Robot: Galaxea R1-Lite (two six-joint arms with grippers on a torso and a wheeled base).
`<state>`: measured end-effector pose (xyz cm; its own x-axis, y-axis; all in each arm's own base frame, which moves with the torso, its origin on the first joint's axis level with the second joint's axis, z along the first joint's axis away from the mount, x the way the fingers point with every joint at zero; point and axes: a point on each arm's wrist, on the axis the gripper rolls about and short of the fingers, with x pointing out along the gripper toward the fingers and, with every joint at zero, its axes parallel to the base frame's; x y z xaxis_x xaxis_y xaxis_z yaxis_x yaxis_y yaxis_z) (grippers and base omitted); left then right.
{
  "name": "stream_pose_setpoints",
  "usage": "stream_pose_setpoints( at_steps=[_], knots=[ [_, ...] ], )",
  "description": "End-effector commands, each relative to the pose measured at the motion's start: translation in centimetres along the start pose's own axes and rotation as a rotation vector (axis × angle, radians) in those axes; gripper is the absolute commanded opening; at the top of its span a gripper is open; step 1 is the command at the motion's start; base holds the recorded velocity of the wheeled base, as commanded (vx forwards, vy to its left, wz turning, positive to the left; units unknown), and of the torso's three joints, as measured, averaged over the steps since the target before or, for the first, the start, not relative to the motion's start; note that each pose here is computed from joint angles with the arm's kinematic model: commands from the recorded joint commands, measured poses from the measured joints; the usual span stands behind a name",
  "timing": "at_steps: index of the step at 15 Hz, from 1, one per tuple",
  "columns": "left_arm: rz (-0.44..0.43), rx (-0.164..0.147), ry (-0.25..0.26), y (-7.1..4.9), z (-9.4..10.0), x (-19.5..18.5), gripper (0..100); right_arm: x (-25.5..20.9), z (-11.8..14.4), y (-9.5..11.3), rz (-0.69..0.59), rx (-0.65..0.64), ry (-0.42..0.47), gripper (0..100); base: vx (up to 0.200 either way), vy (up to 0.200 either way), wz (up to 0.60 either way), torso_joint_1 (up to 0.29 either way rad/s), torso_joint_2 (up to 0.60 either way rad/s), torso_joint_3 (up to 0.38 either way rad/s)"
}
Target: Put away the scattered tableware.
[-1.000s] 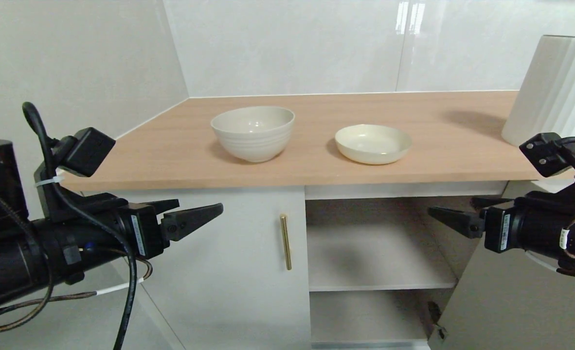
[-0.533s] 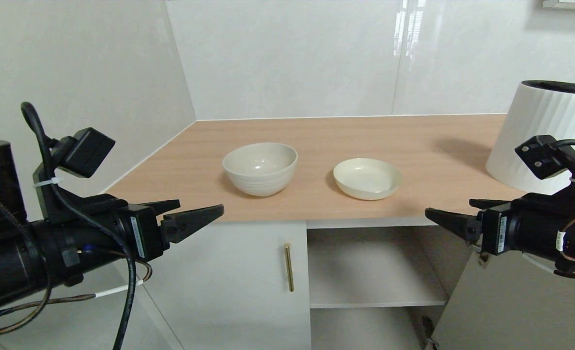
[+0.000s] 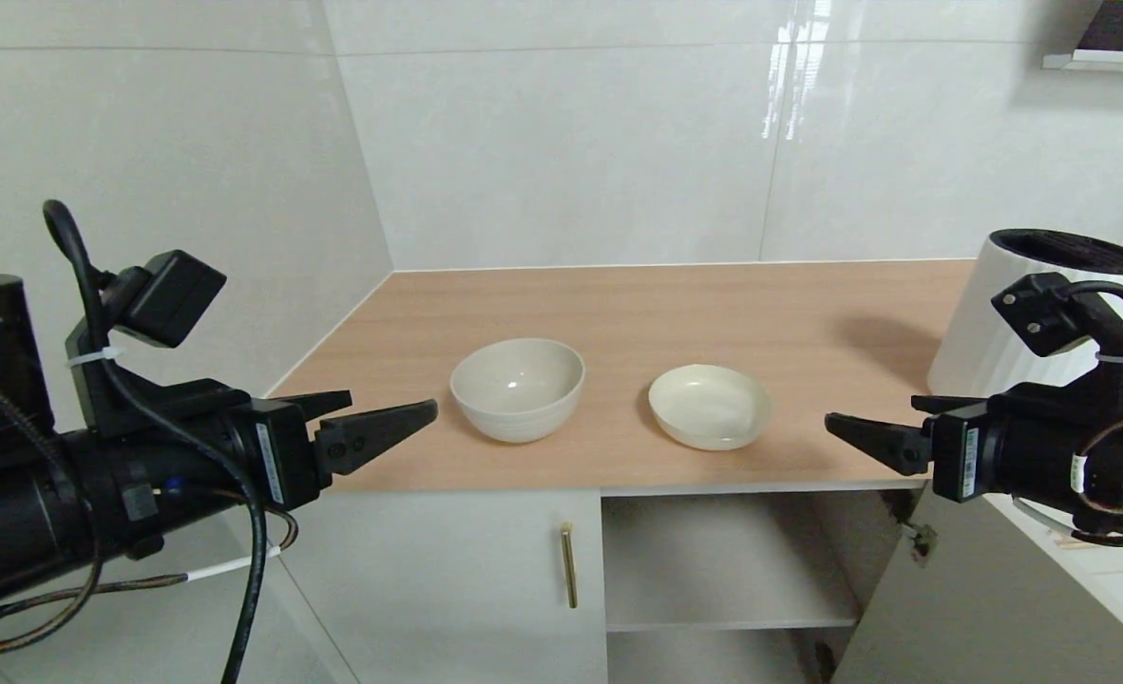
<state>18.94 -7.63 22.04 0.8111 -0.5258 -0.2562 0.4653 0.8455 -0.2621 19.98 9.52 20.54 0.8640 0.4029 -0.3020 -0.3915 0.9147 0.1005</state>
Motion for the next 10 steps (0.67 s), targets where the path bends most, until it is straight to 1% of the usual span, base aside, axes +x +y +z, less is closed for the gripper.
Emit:
stream_pose_setpoints(
  at_steps=[1,2,4,5,6,7,8,9,10],
  knots=[
    [0.001,-0.001,0.003,0.0,0.0,0.1,100,0.3,-0.2,0.0,-0.004,-0.001,0.013,100,0.000,0.000,0.00,0.159,-0.36,-0.198],
    [0.011,-0.001,-0.013,0.1,0.5,0.1,100,0.6,-0.2,-0.1,-0.008,-0.005,0.018,100,0.000,0.000,0.00,0.100,-0.20,-0.119],
    [0.053,-0.008,-0.050,1.0,1.7,0.2,100,2.2,0.9,-0.1,-0.028,-0.024,-0.009,100,0.000,0.000,0.00,0.046,-0.08,-0.056],
    [0.068,-0.015,-0.054,1.4,2.4,0.9,100,3.4,1.5,-0.1,-0.066,-0.019,-0.010,100,0.000,0.000,0.00,0.000,0.00,0.000],
    [0.080,-0.020,-0.053,1.7,3.0,1.3,100,4.3,1.5,-0.1,-0.097,-0.017,0.007,100,0.000,0.000,0.00,0.000,0.00,0.000],
    [0.095,-0.030,-0.031,2.1,3.7,2.2,100,5.7,1.6,-0.3,-0.141,-0.019,0.032,100,0.000,0.000,0.00,0.000,0.00,0.000],
    [0.165,-0.072,0.044,2.5,4.6,3.7,100,7.7,2.2,-0.3,-0.182,-0.004,0.074,100,0.000,0.000,0.00,0.000,0.00,0.000],
    [0.217,-0.104,0.085,2.7,5.2,4.5,100,8.1,2.6,-0.2,-0.186,0.030,0.093,100,0.000,0.000,0.00,0.000,0.00,0.000],
    [0.310,-0.163,0.151,3.2,5.9,5.9,100,8.9,3.0,-0.1,-0.202,0.124,0.142,100,0.000,0.000,0.00,0.000,0.00,0.000]
  ],
)
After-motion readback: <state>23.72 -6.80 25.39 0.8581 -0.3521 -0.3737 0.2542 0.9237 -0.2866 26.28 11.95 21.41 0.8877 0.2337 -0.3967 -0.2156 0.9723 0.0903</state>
